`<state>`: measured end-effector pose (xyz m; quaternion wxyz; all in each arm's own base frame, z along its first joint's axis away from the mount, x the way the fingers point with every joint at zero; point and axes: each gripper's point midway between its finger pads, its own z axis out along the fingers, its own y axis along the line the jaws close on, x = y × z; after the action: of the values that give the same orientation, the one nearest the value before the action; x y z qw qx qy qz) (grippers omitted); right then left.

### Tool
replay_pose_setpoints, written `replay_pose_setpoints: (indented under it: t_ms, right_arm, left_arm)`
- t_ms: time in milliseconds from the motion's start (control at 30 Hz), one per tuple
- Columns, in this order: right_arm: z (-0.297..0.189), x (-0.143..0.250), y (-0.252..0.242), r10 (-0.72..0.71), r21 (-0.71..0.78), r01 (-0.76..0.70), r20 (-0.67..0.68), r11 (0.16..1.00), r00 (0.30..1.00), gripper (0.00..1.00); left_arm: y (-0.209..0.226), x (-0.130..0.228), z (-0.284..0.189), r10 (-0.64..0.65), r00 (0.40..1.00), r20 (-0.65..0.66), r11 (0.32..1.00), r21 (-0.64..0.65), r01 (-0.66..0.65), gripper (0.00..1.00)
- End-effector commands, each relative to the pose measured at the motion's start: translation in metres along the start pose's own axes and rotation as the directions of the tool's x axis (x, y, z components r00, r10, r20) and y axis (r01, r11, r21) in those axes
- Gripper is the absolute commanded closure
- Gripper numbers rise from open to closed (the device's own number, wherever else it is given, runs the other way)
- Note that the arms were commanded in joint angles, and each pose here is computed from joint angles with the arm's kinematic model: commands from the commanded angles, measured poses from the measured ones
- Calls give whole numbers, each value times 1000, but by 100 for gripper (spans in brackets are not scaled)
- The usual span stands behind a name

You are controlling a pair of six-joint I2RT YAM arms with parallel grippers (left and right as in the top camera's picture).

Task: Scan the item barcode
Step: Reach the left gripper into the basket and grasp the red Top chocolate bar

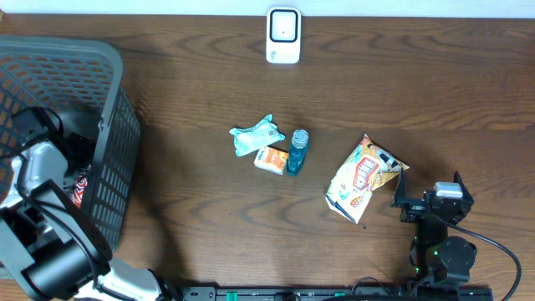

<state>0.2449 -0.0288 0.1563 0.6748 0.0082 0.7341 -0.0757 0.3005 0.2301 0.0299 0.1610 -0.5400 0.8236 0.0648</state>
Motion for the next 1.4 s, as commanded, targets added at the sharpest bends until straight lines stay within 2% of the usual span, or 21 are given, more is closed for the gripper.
replay_pose_setpoints:
  t_ms: [0, 100, 200, 333, 533, 667, 867, 1067, 1133, 1233, 1367]
  right_arm:
    - [0, 1, -2, -11, 11, 11, -2, 1000, 1000, 1]
    - [0, 1, -2, -11, 11, 11, -2, 1000, 1000, 1]
    - [0, 1, -2, -11, 11, 11, -2, 1000, 1000, 1]
    - [0, 1, -2, -11, 11, 11, -2, 1000, 1000, 1]
    - [0, 1, -2, -10, 11, 10, -2, 1000, 1000, 1]
    - [0, 1, -2, -10, 11, 10, -2, 1000, 1000, 1]
    - [0, 1, -2, -10, 11, 10, -2, 1000, 1000, 1]
    - [0, 1, -2, -10, 11, 10, -2, 1000, 1000, 1]
    - [0, 1, -2, -11, 11, 11, -2, 1000, 1000, 1]
    - [0, 1, -2, -11, 11, 11, -2, 1000, 1000, 1]
    - [0, 1, -2, -11, 11, 11, -2, 1000, 1000, 1]
  left_arm:
    - [2, -11, -25, -38, 997, 69, 999, 16, 37, 2]
    - [2, -12, -29, 34, 996, 77, 999, 15, -36, 2]
    - [10, 1, -26, 114, 993, 20, 993, -18, -114, 2]
    - [17, 15, -20, 160, 987, -23, 986, -35, -160, 2]
    - [28, 36, -8, 177, 982, -69, 982, -52, -180, 2]
    - [28, 51, 3, 241, 966, -92, 970, -15, -243, 2]
    - [35, 68, 22, 247, 961, -122, 968, -22, -252, 0]
    - [34, 66, 25, 247, 962, -116, 968, -21, -250, 75]
    - [33, 64, 24, 247, 963, -112, 968, -20, -250, 92]
    - [29, 56, 15, 254, 962, -101, 966, -17, -257, 93]
    - [20, 27, -19, 247, 969, -29, 969, -10, -247, 93]
